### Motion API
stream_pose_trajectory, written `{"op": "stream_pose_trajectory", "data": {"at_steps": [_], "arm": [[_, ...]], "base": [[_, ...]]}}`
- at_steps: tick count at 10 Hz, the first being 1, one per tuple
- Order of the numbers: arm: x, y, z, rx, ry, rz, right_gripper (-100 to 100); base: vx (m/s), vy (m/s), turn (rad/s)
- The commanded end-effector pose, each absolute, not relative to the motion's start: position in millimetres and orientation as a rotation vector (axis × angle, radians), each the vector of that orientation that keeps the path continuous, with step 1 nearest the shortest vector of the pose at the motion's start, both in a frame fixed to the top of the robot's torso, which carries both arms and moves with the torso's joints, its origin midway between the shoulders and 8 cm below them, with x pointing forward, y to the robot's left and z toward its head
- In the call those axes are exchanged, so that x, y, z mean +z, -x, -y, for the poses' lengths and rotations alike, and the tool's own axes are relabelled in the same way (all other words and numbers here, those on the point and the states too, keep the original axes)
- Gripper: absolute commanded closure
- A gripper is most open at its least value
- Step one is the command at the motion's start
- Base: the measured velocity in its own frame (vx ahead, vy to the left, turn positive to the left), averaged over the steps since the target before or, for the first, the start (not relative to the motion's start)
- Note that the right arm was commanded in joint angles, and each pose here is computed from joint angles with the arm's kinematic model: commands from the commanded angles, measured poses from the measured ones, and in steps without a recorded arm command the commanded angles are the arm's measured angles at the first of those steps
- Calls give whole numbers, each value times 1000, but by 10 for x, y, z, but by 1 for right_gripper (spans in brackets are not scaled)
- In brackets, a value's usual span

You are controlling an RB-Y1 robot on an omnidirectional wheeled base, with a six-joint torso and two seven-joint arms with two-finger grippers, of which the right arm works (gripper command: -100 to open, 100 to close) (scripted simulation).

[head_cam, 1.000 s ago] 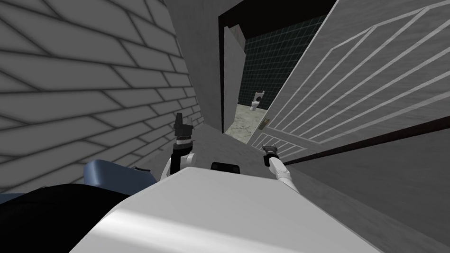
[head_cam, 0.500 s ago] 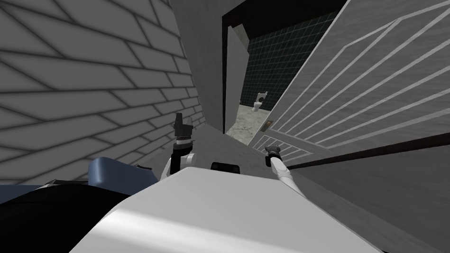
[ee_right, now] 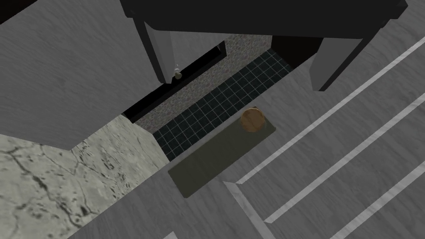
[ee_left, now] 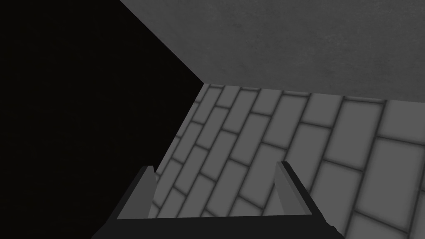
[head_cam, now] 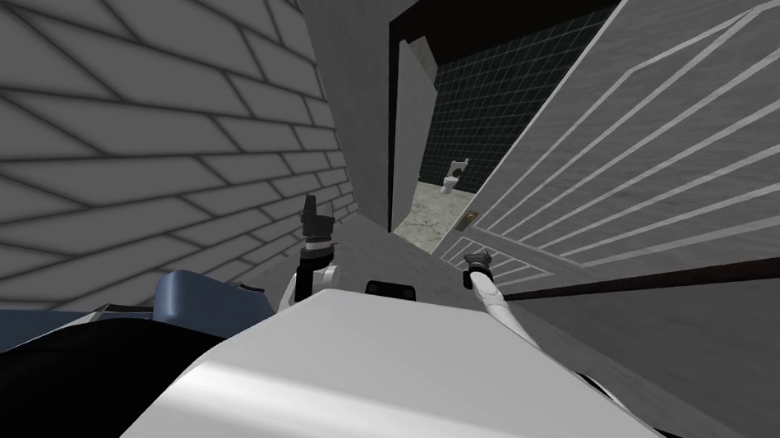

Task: Push the door open

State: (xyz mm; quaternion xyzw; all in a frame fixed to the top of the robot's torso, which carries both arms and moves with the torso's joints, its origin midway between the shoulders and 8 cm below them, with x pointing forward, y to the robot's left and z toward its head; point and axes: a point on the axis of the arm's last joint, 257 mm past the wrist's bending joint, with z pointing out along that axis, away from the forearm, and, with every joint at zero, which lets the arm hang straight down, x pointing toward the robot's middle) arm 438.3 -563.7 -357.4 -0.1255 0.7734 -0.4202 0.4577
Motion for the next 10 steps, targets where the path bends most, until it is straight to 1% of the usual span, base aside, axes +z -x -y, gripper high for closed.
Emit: {"op": "stream_pose_trajectory", "data": {"at_steps": [1, 10], "arm": [[-3534, -4359, 5761, -1104, 353, -1896, -100], [-3273, -4304, 6223, -1412, 577, -1813, -100]], "base": [[51, -4, 90], [57, -15, 74]]}}
